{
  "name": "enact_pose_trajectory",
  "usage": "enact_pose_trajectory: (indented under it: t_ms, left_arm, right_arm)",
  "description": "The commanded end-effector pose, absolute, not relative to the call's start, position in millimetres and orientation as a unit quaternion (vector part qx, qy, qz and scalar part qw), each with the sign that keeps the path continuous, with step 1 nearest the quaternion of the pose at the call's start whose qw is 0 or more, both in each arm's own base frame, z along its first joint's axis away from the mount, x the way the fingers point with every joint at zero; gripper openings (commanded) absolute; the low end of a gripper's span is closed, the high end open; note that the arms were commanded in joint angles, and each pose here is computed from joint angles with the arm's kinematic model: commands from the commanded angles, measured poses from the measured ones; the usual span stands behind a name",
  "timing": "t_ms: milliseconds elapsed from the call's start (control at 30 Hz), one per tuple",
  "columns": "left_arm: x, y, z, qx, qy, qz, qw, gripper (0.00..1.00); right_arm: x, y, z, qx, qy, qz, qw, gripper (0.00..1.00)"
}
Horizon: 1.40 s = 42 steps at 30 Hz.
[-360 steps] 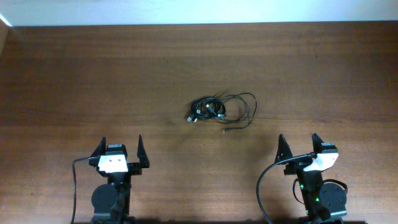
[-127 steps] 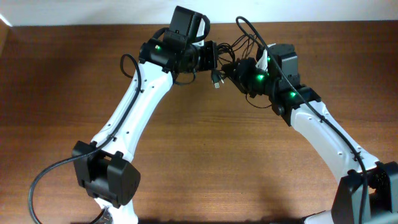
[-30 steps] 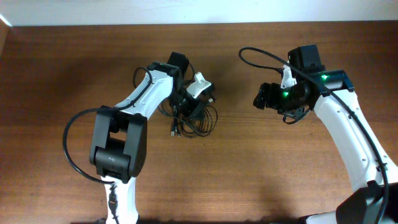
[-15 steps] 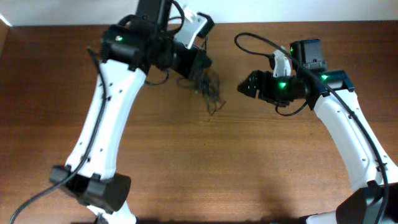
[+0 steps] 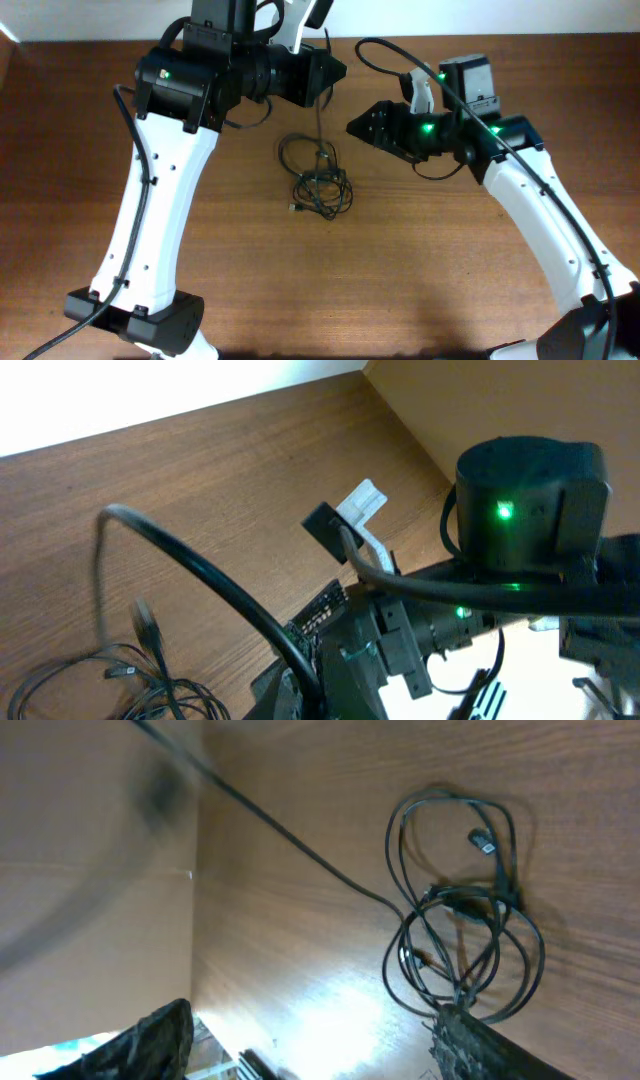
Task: Untangle cables
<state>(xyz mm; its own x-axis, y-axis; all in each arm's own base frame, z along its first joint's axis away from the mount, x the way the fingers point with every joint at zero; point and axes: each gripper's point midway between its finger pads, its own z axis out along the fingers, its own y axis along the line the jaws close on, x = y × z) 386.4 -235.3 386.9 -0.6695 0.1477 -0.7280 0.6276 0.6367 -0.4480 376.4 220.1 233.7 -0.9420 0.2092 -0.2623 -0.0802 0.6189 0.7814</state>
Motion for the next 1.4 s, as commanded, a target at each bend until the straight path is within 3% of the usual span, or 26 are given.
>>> enact_pose_trajectory:
  t_ms: [0, 233, 533, 1367]
  left_arm:
    - [381.5, -231.3, 404.5, 0.22, 0.835, -0.362, 0.351, 0.0]
    - [382.6, -227.4, 449.2, 0.199, 0.795, -0.416, 0.393, 0.0]
    - [340.3, -222.1, 525.0, 0.21, 0.73, -0.458, 0.462, 0.0]
    - [352.6, -203.9, 524.7, 0.196, 0.735, -0.435, 0.482, 0.0]
  right_arm:
    - [383.2, 219.3, 230.8, 0.078, 0.89, 0.416, 0.172, 0.74]
    - [390.9, 209.1, 222.8, 0.075, 0.901, 0.379, 0.198, 0.74]
    - [394.0, 216.3, 201.6, 0.033, 0.907, 0.377, 0.185, 0.74]
    - [385.8, 227.9, 199.3, 0.021, 0.899, 0.41, 0.152, 0.74]
